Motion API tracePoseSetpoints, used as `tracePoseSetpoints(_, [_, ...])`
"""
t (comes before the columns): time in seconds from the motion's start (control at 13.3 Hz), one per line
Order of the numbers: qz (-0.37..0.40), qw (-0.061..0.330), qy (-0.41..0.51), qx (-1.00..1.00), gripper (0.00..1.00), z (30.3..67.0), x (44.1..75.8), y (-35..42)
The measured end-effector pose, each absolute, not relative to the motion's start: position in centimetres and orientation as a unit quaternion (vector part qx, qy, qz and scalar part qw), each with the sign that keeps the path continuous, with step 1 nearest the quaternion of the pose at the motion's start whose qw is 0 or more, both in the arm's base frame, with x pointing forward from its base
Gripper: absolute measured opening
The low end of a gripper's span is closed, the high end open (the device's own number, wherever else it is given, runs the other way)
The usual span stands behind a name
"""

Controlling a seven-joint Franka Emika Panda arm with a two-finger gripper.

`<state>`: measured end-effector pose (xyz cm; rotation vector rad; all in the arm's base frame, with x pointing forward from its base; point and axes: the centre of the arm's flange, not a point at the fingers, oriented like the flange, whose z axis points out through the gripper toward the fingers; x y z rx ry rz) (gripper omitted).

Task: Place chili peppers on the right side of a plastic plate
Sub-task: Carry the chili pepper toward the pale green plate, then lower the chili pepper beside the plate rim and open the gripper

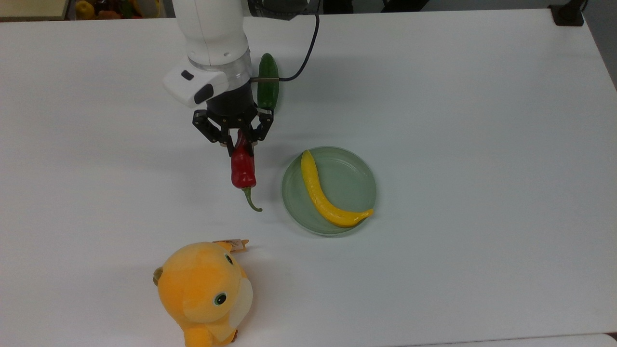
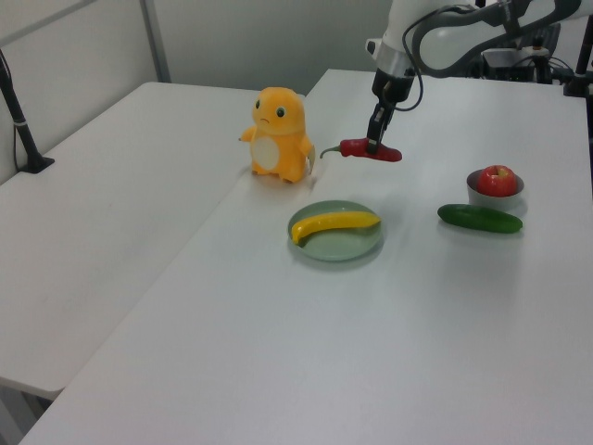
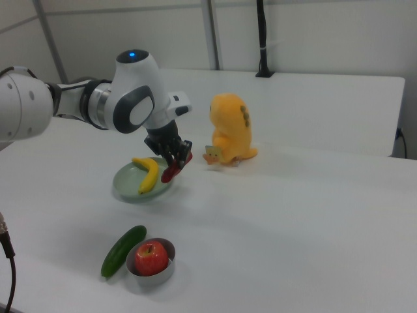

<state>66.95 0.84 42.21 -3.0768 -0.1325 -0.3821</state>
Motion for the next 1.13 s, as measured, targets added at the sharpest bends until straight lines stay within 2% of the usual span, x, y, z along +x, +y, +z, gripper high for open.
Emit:
tracePoseSetpoints(0.68, [-0.106, 0.007, -0.117, -0.987, 0.34, 35.2, 67.3, 2.6])
tracePoseSetpoints(0.9, [-0.112, 0.005, -0.123, -0.986, 0.34, 34.3, 67.5, 3.1])
tracePoseSetpoints(1.05, [-0.112, 0.005, -0.123, -0.986, 0.41, 34.3, 67.6, 3.1])
tracePoseSetpoints(1.13, [-0.113, 0.005, -0.123, -0.986, 0.48, 34.3, 67.6, 3.1])
